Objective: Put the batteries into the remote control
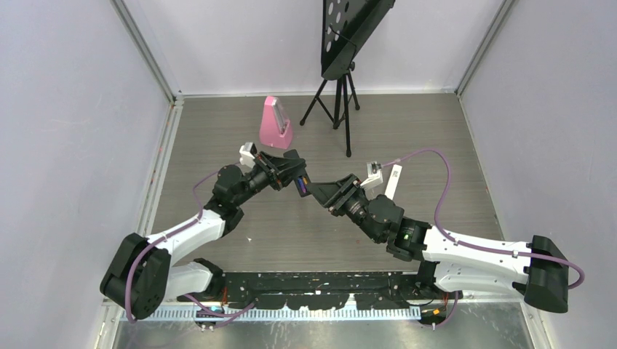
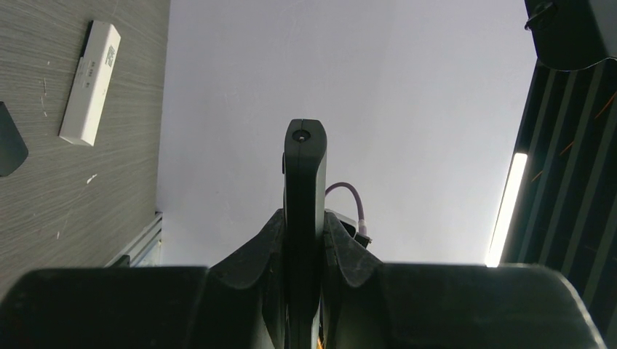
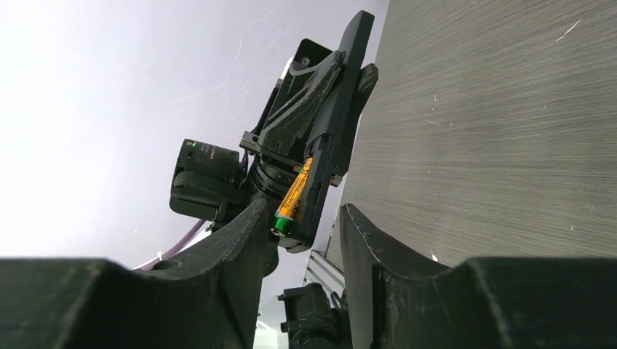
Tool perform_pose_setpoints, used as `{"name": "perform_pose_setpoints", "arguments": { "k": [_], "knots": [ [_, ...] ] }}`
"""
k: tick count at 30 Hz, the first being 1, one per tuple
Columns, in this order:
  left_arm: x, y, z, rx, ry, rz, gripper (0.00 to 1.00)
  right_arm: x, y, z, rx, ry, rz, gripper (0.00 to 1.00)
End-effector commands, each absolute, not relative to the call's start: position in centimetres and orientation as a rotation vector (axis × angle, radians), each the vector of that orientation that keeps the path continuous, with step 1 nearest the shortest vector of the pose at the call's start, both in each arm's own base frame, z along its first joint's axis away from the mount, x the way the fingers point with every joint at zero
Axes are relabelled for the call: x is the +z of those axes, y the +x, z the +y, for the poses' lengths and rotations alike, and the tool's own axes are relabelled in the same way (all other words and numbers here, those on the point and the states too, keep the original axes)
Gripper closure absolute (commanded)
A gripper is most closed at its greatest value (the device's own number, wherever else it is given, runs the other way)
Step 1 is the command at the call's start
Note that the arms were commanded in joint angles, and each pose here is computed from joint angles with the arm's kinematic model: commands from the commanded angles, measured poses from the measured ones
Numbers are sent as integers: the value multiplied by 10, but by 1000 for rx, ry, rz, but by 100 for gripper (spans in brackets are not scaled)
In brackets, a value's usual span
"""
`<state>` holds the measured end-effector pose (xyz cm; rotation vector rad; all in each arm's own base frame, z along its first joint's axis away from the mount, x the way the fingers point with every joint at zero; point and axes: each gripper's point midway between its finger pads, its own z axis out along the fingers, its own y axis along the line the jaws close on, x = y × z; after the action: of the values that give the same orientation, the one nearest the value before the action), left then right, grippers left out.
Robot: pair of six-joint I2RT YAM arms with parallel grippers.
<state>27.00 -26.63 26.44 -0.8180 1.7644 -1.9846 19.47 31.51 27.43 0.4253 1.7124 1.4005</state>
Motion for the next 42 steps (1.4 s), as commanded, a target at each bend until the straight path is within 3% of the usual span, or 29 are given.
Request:
{"name": "perform_pose_setpoints", "arguments": {
  "k": [1, 10, 17, 22, 34, 42],
  "knots": [
    [303, 260, -270, -2078, -669, 1691, 100, 282, 208, 309, 1352, 498, 1673, 55],
    [310, 257, -275, -2115, -603, 1688, 100, 270, 214, 311, 1321, 540, 1723, 59],
    [315, 254, -275, -2112, -560, 1677, 100, 256, 220, 307, 1300, 601, 1766, 73],
    [318, 248, -272, -2086, -505, 1661, 100, 241, 222, 300, 1229, 630, 1832, 72],
    [311, 234, -272, -1953, -321, 1721, 100, 242, 208, 331, 1229, 308, 1927, 71],
    [313, 232, -269, -1971, -327, 1705, 100, 245, 193, 332, 1231, 108, 1921, 84]
  ]
}}
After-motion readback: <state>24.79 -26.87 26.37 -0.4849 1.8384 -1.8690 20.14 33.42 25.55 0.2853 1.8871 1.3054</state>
